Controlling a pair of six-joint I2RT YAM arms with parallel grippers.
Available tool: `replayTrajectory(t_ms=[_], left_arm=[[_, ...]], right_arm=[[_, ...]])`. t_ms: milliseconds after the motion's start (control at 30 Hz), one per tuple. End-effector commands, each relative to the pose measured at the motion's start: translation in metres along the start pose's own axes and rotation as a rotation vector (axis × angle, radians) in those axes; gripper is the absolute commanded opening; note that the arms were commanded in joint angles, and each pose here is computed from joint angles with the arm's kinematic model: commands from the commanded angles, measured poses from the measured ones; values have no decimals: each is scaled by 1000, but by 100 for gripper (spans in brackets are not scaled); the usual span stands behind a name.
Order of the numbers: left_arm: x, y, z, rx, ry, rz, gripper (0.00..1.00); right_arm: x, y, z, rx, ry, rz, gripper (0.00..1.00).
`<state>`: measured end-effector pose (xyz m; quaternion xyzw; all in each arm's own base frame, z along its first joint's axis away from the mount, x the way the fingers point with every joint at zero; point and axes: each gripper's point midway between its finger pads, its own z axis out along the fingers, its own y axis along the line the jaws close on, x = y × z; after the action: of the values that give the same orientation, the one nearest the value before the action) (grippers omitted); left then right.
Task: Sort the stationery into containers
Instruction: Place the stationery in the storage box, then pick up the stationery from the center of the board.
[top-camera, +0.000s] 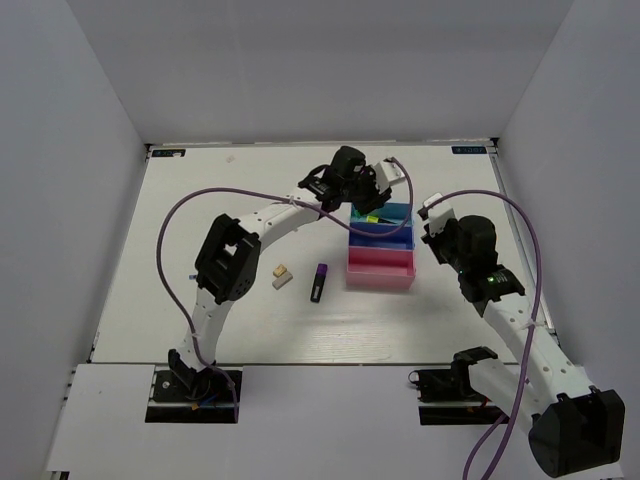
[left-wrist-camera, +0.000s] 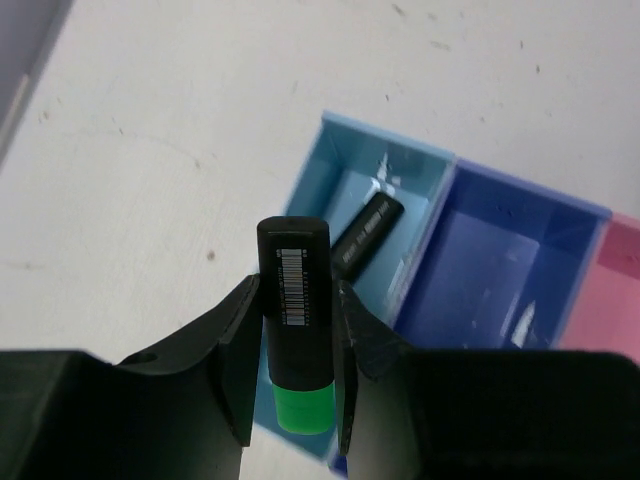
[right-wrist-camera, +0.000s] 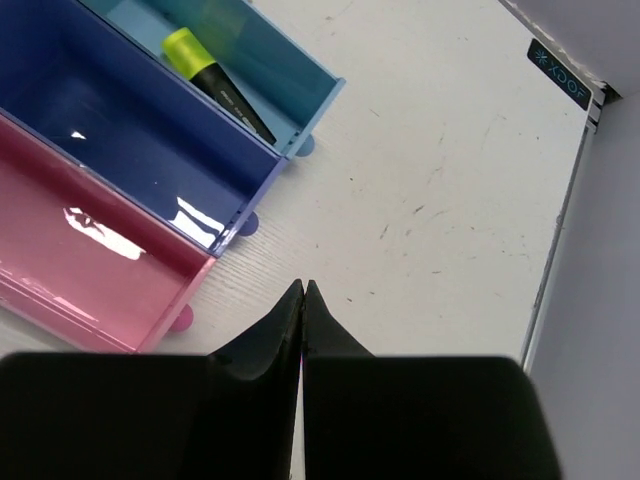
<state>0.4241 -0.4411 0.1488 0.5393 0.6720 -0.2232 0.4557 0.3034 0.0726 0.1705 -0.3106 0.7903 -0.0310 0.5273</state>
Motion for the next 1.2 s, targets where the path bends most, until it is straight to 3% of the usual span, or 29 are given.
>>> replayTrajectory(t_ms=[0, 267, 333, 367, 400, 500, 533, 567, 667, 700, 733, 833, 867, 900, 933, 967, 1000, 1033, 1067, 1133, 1167], left_arm=[[-67, 20, -1, -29, -198, 97, 0], [-43, 24, 22, -53, -174, 62, 0], [-34, 20, 25, -50, -159, 45, 7], [-29, 19, 25, -48, -149, 36, 14], [-22, 17, 27, -45, -143, 16, 46], [-27, 20, 21, -79, -160, 2, 58], [-27, 21, 21, -88, -159, -4, 73], [-29, 22, 18, -95, -161, -6, 77], [-47, 30, 2, -142, -186, -17, 75], [-49, 33, -3, -163, -183, -20, 66], [-53, 35, -8, -186, -185, -30, 39], [-65, 41, -43, -272, -191, -71, 1], [-54, 26, -55, -259, -164, -79, 0], [-69, 23, -79, -271, -188, -75, 0], [-66, 21, -102, -303, -155, -104, 0], [-29, 6, -103, -291, -65, -141, 0], [-29, 4, -119, -312, -52, -157, 0], [1, -8, -133, -316, 66, -242, 4], [19, -7, -141, -367, 140, -276, 19], [57, -15, -158, -429, 302, -397, 19], [77, -23, -167, -460, 379, -472, 29]], right_arm=[[-10, -16, -1, 81, -45, -22, 0], [-7, -17, 1, 89, -32, -32, 0], [-6, -17, 2, 89, -30, -31, 0], [-6, -16, 2, 86, -30, -31, 0], [-5, -15, 2, 84, -28, -32, 0], [-5, -16, 2, 86, -27, -25, 2], [-5, -16, 1, 89, -25, -25, 7], [-4, -15, 2, 82, -22, -21, 21], [-5, -14, 2, 79, -27, -15, 24], [-6, -15, 0, 79, -31, -13, 24], [-4, -14, 0, 75, -26, -7, 24], [-4, -11, 0, 64, -32, 3, 11], [-5, -11, 0, 62, -36, 5, 5], [-7, -8, 0, 50, -42, 9, 0], [-5, -7, 0, 43, -35, 9, 0], [-2, -5, 0, 34, -24, 14, 0], [-3, -2, 1, 18, -27, 23, 0], [-3, 2, 1, 0, -23, 22, 5], [0, 3, 1, -7, -12, 25, 24], [-2, 13, 2, -64, -13, 33, 61], [-2, 15, 1, -76, -5, 41, 61]])
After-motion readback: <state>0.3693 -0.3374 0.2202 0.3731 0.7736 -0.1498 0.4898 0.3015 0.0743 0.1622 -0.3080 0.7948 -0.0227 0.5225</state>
